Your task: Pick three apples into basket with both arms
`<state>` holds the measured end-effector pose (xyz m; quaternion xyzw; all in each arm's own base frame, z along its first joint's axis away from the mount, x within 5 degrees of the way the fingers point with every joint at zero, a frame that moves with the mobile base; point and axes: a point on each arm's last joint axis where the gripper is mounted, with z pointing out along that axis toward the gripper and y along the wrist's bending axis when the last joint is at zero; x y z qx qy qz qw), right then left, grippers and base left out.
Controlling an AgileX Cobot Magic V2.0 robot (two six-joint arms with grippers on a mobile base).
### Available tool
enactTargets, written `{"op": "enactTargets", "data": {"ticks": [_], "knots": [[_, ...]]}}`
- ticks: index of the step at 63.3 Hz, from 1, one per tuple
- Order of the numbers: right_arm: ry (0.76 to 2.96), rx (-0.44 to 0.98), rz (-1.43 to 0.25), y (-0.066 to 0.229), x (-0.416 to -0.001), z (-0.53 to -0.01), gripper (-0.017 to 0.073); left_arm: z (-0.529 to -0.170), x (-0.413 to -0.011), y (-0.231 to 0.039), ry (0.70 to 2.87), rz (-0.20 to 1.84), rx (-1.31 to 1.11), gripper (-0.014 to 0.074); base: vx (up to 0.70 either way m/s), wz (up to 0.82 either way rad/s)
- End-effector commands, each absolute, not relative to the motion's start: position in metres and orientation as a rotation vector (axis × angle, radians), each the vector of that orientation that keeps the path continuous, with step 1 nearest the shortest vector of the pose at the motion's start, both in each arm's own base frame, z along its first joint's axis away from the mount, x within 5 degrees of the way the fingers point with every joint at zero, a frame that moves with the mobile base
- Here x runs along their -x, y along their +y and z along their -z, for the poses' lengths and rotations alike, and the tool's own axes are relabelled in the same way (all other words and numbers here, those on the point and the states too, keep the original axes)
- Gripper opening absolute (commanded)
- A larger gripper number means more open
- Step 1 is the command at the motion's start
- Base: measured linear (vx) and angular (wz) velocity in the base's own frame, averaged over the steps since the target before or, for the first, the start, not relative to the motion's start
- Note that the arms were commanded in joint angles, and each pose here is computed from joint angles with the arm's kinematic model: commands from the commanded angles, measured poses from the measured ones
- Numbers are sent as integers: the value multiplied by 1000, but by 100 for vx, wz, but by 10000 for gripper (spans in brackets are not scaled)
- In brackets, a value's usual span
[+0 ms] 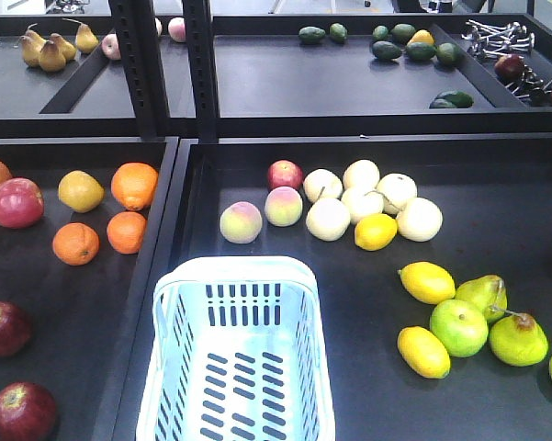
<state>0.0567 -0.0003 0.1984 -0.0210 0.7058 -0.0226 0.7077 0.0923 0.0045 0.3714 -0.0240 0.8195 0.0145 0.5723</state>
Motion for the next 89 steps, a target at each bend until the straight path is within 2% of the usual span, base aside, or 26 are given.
{"op": "enactTargets", "data": {"ticks": [1, 16, 25, 32, 41, 48, 56, 68, 81, 89], "knots": [[1490, 64, 65, 0, -56, -201, -9, -400, -114, 3, 1952, -80, -27, -6, 0, 0], [1490, 64, 65, 0, -56, -201, -9, -402, -144, 2, 2044, -87, -35, 10, 0, 0], [1490, 64, 65, 0, -56, -201, -9, -400, -147, 2, 2063, -88, -36, 106, 0, 0], [1490, 64, 65, 0, -56, -201, -9, -400, -146, 2, 2064, -88, -35, 269, 0, 0], [1490, 64, 65, 0, -56, -201, -9, -397, -145, 2, 2095, -91, -26, 571, 0, 0], [1490, 64, 65, 0, -56, -201, -9, -398, -145, 2, 2088, -88, -20, 736, 0, 0], [1490, 64, 65, 0, -56, -201, -9, -397, -151, 0, 2084, -124, -135, 724, 0, 0], [1490, 64, 65, 0, -56, -201, -9, -392, -175, -23, 2103, -103, -473, 711, 0, 0], [1490, 64, 65, 0, -56, -201, -9, -390, -208, -58, 2076, -108, -828, 698, 0, 0], [1490, 64, 65, 0, -56, -201, -9, -384, -229, -94, 2023, -93, -1068, 696, 0, 0]]}}
